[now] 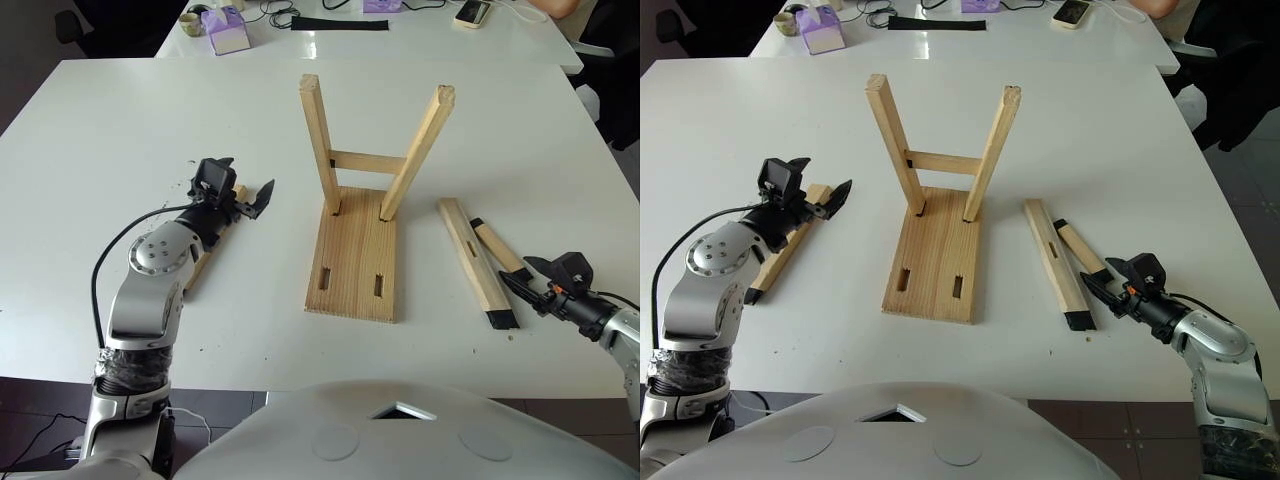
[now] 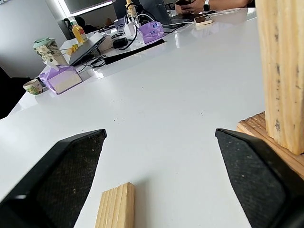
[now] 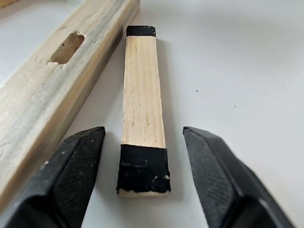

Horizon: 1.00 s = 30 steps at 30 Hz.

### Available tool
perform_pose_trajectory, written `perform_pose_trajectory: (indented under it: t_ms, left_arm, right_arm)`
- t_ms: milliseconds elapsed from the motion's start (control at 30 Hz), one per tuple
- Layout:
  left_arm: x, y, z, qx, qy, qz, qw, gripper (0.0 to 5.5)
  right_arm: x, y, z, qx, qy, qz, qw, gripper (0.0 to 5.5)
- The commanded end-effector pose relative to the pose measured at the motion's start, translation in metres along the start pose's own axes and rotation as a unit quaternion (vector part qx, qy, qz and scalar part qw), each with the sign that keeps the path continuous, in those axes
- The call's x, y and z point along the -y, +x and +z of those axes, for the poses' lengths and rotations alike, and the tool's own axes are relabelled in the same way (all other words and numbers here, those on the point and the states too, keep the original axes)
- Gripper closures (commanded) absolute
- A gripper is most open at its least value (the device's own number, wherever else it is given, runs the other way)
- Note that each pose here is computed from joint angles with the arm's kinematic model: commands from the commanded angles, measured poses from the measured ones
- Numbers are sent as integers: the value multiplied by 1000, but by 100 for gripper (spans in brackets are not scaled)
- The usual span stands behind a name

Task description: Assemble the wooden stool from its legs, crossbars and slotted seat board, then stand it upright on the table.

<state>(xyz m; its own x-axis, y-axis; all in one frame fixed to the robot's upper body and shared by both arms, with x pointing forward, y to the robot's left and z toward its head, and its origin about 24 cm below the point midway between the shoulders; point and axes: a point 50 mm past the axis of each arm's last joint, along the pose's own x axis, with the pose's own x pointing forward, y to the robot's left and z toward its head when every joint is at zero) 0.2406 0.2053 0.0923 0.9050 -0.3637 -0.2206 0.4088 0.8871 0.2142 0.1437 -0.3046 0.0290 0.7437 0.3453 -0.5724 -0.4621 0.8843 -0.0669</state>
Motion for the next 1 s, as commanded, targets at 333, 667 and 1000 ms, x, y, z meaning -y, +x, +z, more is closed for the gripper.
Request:
perform_pose_trajectory:
  t_ms: [333,667,1000]
  left_arm:
    - [-8,3,7,5,21,7,1000,125]
    - [-12,-12,49,80,-38,-60,994,125]
    - [31,-52,117,193,-194,-369,888,213]
  right_arm:
    - [1,0,-15,-33,2,-15,999,418]
    - [17,-13,63,119,6,-36,992,418]
    - [-42,-49,163,274,19,278,921,418]
